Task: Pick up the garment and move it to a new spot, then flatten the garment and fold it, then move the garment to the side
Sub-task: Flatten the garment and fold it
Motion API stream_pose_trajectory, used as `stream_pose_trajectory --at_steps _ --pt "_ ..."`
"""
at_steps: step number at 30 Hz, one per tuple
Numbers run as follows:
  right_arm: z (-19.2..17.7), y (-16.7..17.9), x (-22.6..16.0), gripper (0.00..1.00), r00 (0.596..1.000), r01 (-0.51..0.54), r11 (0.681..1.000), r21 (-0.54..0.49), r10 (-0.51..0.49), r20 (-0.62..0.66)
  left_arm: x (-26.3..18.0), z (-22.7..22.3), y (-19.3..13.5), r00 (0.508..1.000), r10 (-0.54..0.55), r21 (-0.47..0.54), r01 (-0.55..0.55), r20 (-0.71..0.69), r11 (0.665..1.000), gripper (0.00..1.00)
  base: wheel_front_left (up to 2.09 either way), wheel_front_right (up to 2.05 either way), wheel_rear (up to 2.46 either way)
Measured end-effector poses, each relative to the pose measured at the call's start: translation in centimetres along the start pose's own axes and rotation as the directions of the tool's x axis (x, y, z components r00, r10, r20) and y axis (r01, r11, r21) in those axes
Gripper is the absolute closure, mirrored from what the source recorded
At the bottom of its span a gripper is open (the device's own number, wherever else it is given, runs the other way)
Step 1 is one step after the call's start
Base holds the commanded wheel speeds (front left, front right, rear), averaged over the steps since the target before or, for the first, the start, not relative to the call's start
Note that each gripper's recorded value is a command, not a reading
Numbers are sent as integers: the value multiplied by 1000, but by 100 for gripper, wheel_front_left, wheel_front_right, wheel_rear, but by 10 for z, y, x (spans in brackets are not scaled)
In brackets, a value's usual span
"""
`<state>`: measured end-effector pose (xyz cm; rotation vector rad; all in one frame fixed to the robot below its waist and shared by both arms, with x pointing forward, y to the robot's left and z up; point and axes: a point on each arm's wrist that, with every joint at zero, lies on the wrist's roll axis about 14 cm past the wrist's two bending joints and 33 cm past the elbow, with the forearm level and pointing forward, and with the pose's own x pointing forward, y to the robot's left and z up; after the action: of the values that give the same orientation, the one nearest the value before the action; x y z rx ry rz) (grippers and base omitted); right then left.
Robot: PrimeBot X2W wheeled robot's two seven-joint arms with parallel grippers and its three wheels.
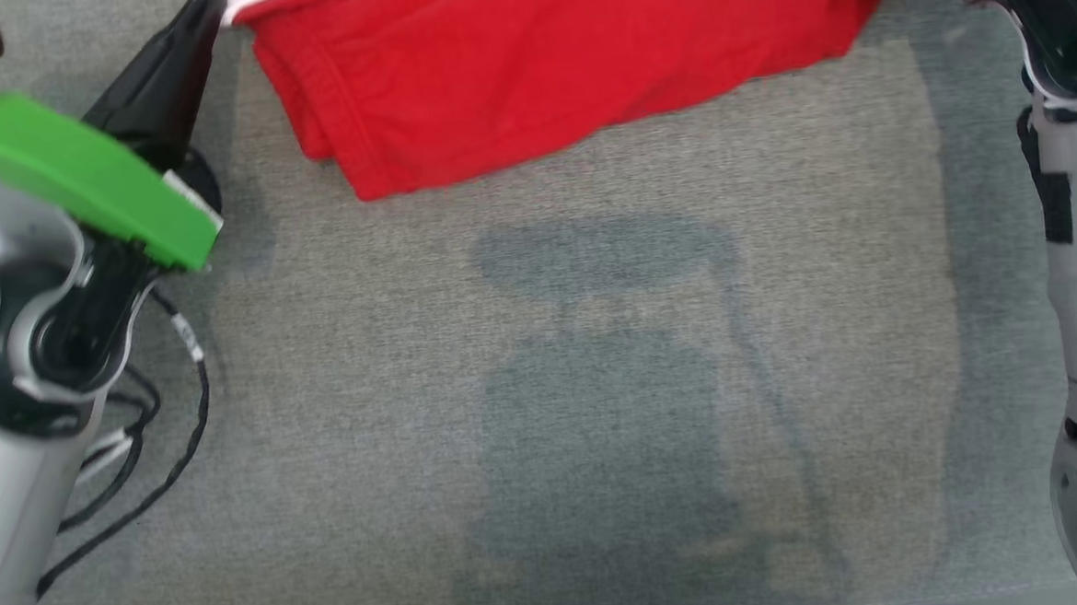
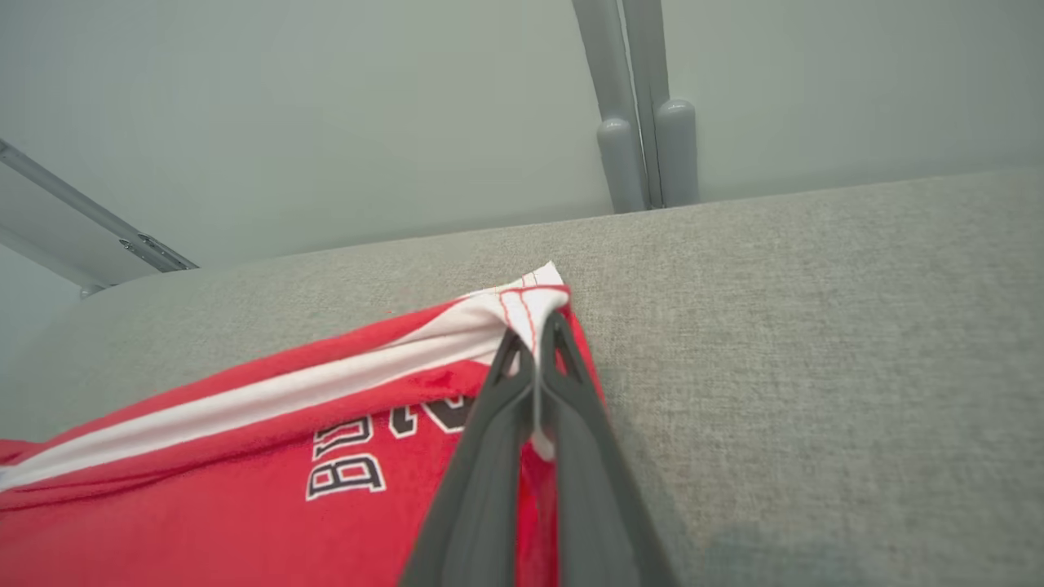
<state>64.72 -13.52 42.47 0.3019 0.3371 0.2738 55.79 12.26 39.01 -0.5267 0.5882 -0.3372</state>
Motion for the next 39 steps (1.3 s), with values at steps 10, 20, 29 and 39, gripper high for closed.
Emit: stream_pose_trajectory --at_steps 10,20,29,39 --pt "-15 23 37 100 999 -48 999 -19 47 -22 14 -7 24 996 83 13 -83 -22 996 100 0 0 0" --pt "-10 16 41 0 1000 -26 999 -43 25 -14 21 -6 26 996 92 26 -92 -1 995 0 0 0 0" --pt "4 24 30 0 999 -49 996 -78 49 0 9 12 15 995 65 103 -73 81 992 0 0 0 0" --pt "-31 3 12 0 984 18 997 -74 -31 -177 -42 43 -15 962 3 235 -70 275 970 0 0 0 0"
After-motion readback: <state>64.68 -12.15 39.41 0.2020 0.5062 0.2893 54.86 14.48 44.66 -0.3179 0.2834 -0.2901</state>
